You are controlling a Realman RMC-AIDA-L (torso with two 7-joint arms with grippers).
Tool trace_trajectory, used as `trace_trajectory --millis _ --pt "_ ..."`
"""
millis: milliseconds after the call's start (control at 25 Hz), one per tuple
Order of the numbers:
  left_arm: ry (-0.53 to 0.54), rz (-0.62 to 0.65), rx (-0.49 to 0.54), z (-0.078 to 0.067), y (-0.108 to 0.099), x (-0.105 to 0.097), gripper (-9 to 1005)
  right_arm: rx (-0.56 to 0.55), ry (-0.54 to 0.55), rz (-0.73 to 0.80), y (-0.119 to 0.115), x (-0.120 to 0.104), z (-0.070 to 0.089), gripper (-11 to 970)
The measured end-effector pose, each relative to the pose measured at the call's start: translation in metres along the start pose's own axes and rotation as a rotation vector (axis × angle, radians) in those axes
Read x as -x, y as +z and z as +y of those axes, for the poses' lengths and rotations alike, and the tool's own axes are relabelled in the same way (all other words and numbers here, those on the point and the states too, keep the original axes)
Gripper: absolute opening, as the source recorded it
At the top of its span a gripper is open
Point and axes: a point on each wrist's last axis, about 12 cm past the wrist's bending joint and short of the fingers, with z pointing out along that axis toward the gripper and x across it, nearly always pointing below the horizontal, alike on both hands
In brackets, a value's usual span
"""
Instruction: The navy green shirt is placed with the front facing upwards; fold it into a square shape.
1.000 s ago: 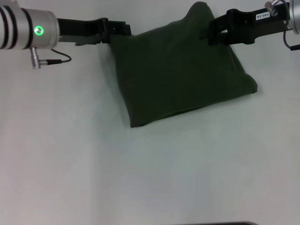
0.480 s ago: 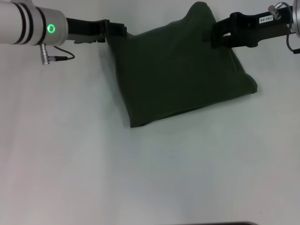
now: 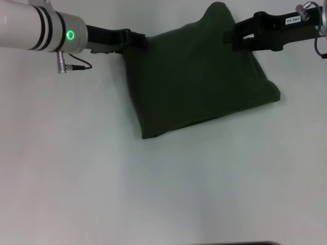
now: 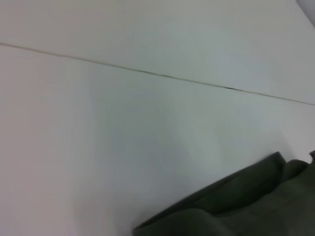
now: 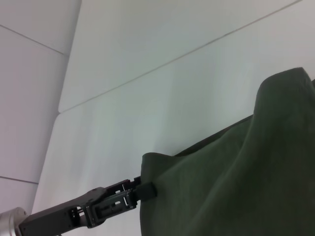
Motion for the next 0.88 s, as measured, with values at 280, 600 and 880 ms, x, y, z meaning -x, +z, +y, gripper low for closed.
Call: trace_trajectory --millis 280,600,880 --pt "-0.010 0.005 -0.020 -0.0096 0.0043 0.0006 745 0.004 0.004 -0.005 -0.0009 -0.0003 -0.0008 408" --pt "-0.033 0.015 -0.014 -0.0091 0.0014 0.0041 700 0.002 0.012 -0.005 -0.0033 -0.0027 -0.0041 407" --pt "-0.045 0.027 -0.008 -0.0061 0.0004 0.0034 364 0.000 0.014 -0.007 -0.0049 -0.0017 -0.0045 406"
